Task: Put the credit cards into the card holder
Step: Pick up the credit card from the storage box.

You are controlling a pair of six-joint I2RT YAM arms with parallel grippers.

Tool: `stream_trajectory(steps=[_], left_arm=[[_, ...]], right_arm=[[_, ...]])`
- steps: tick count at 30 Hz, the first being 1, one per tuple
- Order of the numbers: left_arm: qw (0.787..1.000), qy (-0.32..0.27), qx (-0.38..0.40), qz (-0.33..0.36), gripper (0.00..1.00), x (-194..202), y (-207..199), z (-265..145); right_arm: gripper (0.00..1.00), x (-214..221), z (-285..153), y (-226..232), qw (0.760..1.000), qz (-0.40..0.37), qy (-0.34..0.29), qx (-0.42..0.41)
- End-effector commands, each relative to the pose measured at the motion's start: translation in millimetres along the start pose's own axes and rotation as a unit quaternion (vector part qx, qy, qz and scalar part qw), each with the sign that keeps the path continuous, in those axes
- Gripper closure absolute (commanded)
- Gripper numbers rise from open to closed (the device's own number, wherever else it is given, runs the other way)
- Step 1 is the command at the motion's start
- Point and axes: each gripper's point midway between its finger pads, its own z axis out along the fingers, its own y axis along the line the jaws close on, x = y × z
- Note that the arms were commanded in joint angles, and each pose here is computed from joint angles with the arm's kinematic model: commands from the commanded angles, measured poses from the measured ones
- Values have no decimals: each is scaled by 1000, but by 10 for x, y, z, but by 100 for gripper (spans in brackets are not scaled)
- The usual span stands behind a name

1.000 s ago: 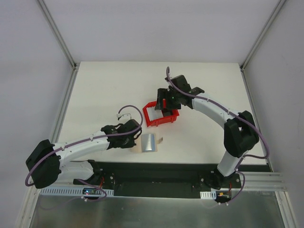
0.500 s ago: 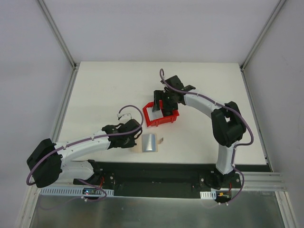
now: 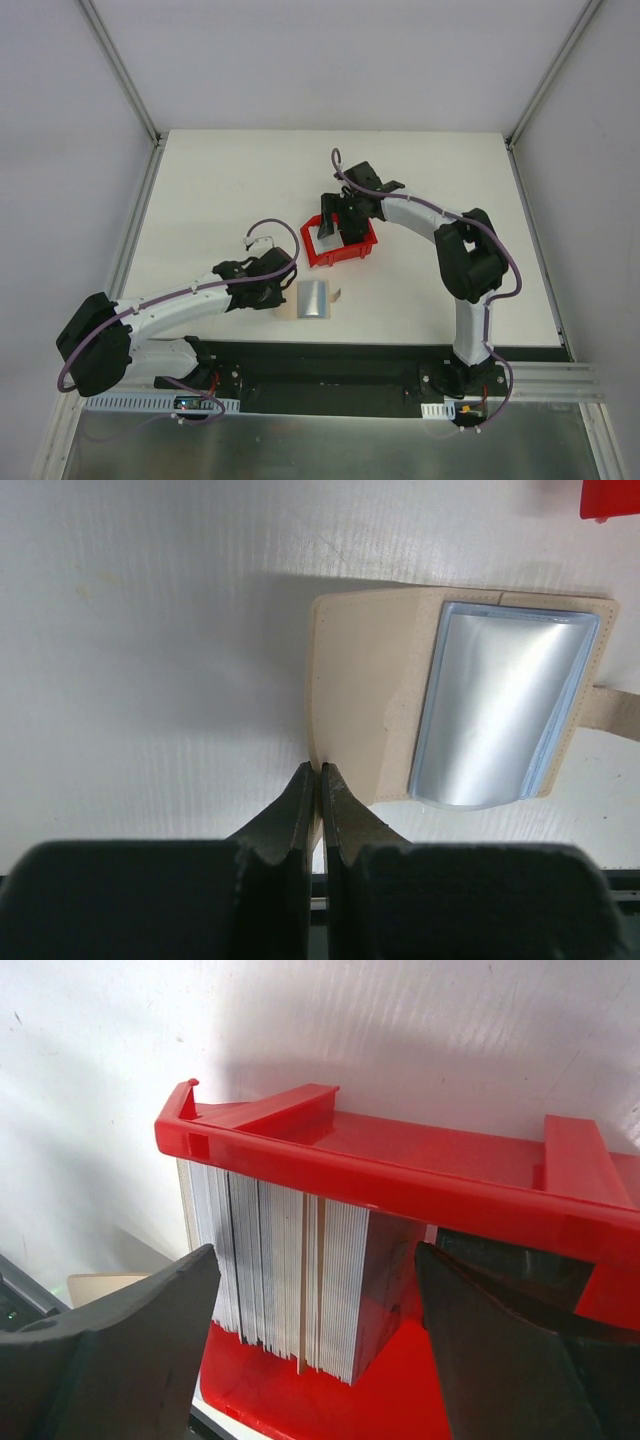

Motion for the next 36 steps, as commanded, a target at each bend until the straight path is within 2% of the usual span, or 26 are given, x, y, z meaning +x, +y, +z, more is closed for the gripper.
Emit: stream_trajectory(steps=[1,7,21,30,33,36], left_arm=[[1000,-5,-6,0,100,-60,15,7],[1000,-1,-3,3,100,-73,-21,27],[1000,6,-2,5,100,-58,-33,56],[1000,8,-1,8,100,-68,-42,71],[1000,9,-2,7,100,-57,-36,75],[1000,10,-1,4,100,-53,-38,81]], right_arm=[[21,-204,-176,221,999,-14,-34,-38],[36,-188,-193,286,998,-18,-29,-54],[49,-223,-269,331,997,-23,-36,-61],[61,-224,-295,338,997,-22,-36,-64],[67,-225,-301,325,997,-19,-35,-65],[77,-227,-312,320,997,-18,-34,-68]])
